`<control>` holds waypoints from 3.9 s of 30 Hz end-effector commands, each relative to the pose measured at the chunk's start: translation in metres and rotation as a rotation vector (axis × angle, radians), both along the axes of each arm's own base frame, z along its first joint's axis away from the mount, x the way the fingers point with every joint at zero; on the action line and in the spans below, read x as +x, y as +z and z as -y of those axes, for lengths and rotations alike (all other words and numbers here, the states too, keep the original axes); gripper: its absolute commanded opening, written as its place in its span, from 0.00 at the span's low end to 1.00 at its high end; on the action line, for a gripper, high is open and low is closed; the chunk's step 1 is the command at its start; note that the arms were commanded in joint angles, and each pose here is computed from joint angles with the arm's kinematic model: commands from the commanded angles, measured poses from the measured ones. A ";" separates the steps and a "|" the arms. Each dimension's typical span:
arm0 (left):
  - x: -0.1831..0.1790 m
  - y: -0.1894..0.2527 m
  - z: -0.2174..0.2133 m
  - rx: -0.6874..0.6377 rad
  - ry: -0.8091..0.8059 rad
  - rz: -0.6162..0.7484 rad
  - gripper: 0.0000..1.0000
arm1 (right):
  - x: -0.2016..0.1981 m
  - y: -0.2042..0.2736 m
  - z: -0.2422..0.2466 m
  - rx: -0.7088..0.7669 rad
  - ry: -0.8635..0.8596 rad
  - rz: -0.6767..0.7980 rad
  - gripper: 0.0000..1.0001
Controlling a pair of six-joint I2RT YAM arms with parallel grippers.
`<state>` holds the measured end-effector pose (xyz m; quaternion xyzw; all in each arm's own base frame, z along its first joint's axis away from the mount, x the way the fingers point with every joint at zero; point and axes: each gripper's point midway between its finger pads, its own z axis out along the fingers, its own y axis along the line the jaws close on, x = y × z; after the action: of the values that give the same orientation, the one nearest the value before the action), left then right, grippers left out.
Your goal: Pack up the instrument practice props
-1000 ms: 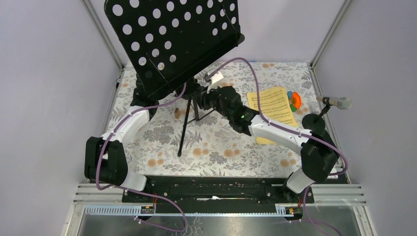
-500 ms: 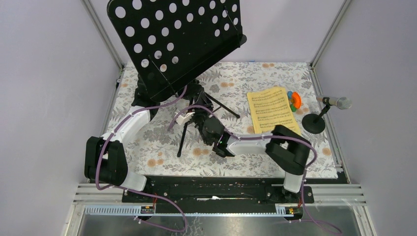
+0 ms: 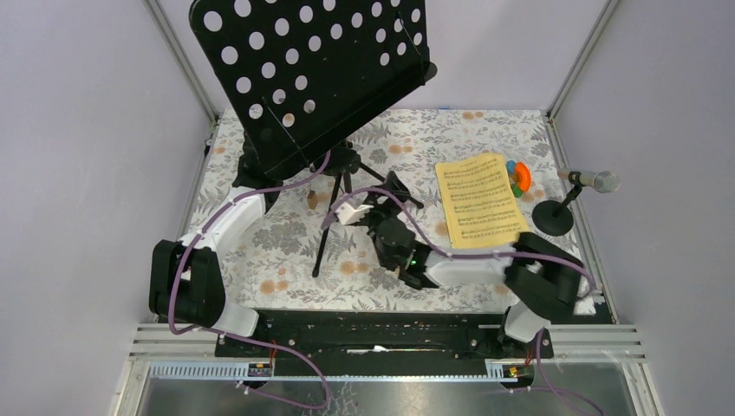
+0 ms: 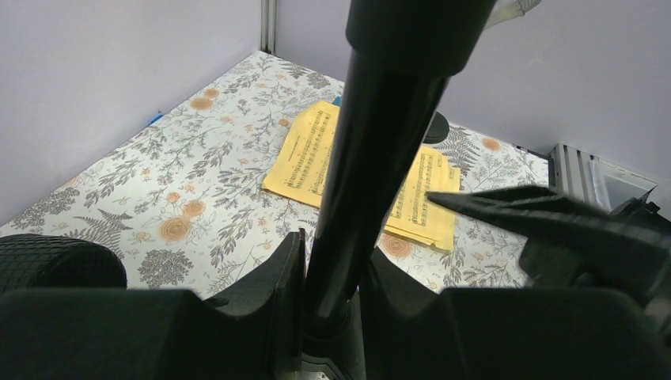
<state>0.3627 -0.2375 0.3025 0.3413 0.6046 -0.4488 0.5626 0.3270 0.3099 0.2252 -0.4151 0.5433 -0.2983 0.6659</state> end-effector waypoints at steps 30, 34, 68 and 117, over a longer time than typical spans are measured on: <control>-0.030 -0.012 0.047 0.034 -0.151 -0.104 0.42 | -0.056 -0.044 0.044 1.035 0.441 -0.609 0.89; -0.030 -0.006 0.045 0.030 -0.131 -0.087 0.48 | -0.060 -0.048 0.049 1.032 0.437 -0.613 0.89; -0.032 0.024 -0.045 -0.097 0.463 0.014 0.79 | -0.055 -0.046 0.039 0.780 0.362 -0.803 0.99; -0.068 -0.087 0.039 0.038 0.355 -0.102 0.05 | 0.013 0.012 0.019 0.931 0.729 -0.468 0.00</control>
<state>0.2914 -0.2621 0.2062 0.2008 0.7047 -0.3393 0.5899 0.3632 0.2874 0.1903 -0.3675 0.6126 0.2259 0.6623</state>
